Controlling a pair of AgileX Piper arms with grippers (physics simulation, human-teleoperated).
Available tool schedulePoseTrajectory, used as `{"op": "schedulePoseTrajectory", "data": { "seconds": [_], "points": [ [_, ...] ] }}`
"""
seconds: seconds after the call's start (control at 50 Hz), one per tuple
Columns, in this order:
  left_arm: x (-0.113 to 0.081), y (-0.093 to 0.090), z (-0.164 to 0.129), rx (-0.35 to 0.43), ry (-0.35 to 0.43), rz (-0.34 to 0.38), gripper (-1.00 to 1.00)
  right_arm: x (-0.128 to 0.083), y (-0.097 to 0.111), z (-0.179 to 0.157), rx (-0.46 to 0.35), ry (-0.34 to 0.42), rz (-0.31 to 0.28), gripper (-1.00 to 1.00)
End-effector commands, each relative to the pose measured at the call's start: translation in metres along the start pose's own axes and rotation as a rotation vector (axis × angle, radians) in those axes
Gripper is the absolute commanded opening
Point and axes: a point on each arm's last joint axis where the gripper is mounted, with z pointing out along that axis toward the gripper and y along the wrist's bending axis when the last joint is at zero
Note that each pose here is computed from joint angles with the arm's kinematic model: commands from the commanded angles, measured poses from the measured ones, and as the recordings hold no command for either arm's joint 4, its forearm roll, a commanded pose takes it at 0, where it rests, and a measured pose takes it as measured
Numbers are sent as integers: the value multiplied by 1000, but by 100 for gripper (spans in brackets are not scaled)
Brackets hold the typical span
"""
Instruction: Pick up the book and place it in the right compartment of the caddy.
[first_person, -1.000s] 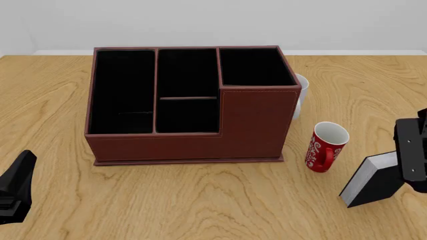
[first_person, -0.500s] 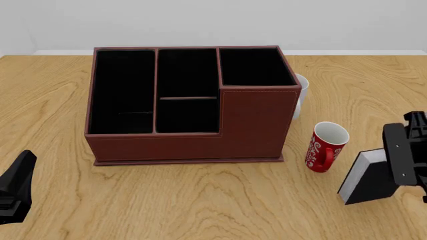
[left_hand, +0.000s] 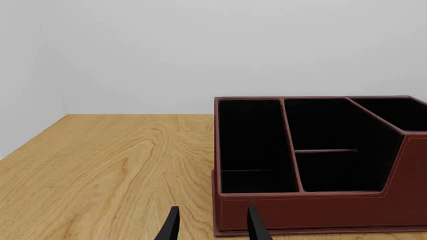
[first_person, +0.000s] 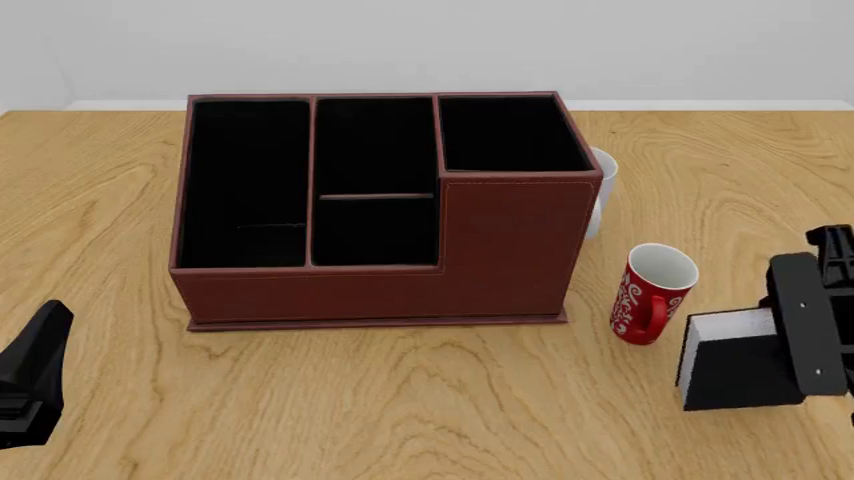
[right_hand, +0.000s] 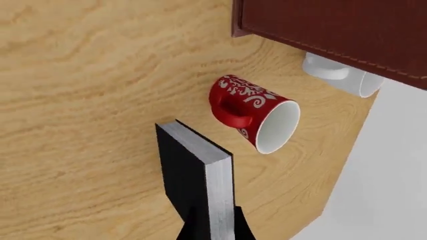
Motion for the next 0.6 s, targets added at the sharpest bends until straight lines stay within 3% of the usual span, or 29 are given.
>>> {"op": "schedulePoseTrajectory", "data": {
  "seconds": [0.02, 0.36, 0.6],
  "points": [
    [0, 0, 0, 0, 0, 0, 100, -15, 12, -14, -41, -89, 50, -100],
    [0, 0, 0, 0, 0, 0, 100, -28, 3, -46, -11, -156, 79, -100],
    [0, 0, 0, 0, 0, 0, 100, -37, -12, -76, 33, -220, 139, -100]
  ]
}}
